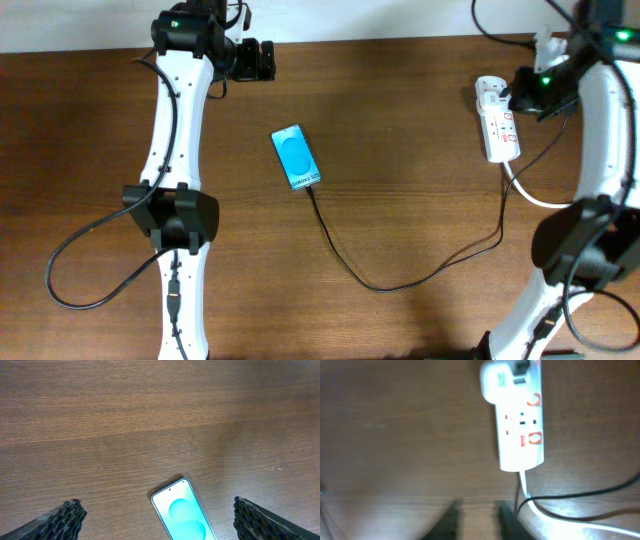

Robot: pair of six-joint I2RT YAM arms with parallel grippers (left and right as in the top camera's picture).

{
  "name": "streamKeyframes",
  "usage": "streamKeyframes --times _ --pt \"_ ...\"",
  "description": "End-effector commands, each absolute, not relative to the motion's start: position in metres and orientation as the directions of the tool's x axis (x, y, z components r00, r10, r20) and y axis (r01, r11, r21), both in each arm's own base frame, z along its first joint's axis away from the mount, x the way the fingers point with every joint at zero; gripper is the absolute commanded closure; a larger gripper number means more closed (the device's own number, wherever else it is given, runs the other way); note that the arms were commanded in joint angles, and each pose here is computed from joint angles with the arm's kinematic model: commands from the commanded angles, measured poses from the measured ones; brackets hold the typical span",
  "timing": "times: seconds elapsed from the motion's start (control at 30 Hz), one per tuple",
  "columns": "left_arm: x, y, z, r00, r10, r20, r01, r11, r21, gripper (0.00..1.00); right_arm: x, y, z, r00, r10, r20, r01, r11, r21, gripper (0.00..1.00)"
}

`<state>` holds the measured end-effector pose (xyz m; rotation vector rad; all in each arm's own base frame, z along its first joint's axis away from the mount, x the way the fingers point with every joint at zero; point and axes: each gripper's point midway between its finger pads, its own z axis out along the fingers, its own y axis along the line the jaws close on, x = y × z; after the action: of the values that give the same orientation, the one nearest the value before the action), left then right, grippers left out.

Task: Plug charger to phone and switch on socket
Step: 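Move the right gripper over the power strip's orange switch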

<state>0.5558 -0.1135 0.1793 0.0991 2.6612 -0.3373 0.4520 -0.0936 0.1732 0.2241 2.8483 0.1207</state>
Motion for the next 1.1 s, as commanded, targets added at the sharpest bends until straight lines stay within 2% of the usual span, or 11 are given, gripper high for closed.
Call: streamKeyframes --times 0.0,0.17,0.3,0.5,0.67,0.8,1.07 --pt "0.558 -0.11 0.189 -0.883 0.006 -0.469 0.121 0.969 -0.215 0.01 0.458 -0.114 0.138 -0.949 0.236 -0.21 0.239 0.971 0.014 0.32" --pt "0.558 -0.11 0.189 -0.883 0.006 -0.469 0.121 0.969 -0.215 0.01 0.478 -0.134 0.117 -0.935 0.251 -0.25 0.275 0.96 -0.063 0.31" --pt "0.558 -0.11 0.189 -0.883 0.006 -0.469 0.121 0.969 -0.215 0.01 0.489 -0.147 0.119 -0.922 0.24 -0.303 0.287 0.951 -0.119 0.39" --pt "0.558 -0.11 0.189 -0.883 0.006 -0.469 0.121 0.969 -0.215 0.01 0.49 -0.16 0.096 -0.931 0.243 -0.273 0.299 0.936 -0.187 0.4" --pt "0.558 -0.11 0.189 -0.883 0.006 -0.469 0.121 0.969 -0.215 0.01 0.493 -0.167 0.083 -0.924 0.27 -0.272 0.325 0.928 -0.182 0.4" --pt "0.558 -0.11 0.189 -0.883 0.006 -0.469 0.121 0.969 -0.215 0.01 0.49 -0.178 0.075 -0.872 0.408 -0.27 0.442 0.894 -0.075 0.39" --pt "0.558 -0.11 0.189 -0.883 0.006 -0.469 0.121 0.969 -0.215 0.01 0.484 -0.19 0.052 -0.792 0.55 -0.266 0.574 0.819 -0.014 0.4"
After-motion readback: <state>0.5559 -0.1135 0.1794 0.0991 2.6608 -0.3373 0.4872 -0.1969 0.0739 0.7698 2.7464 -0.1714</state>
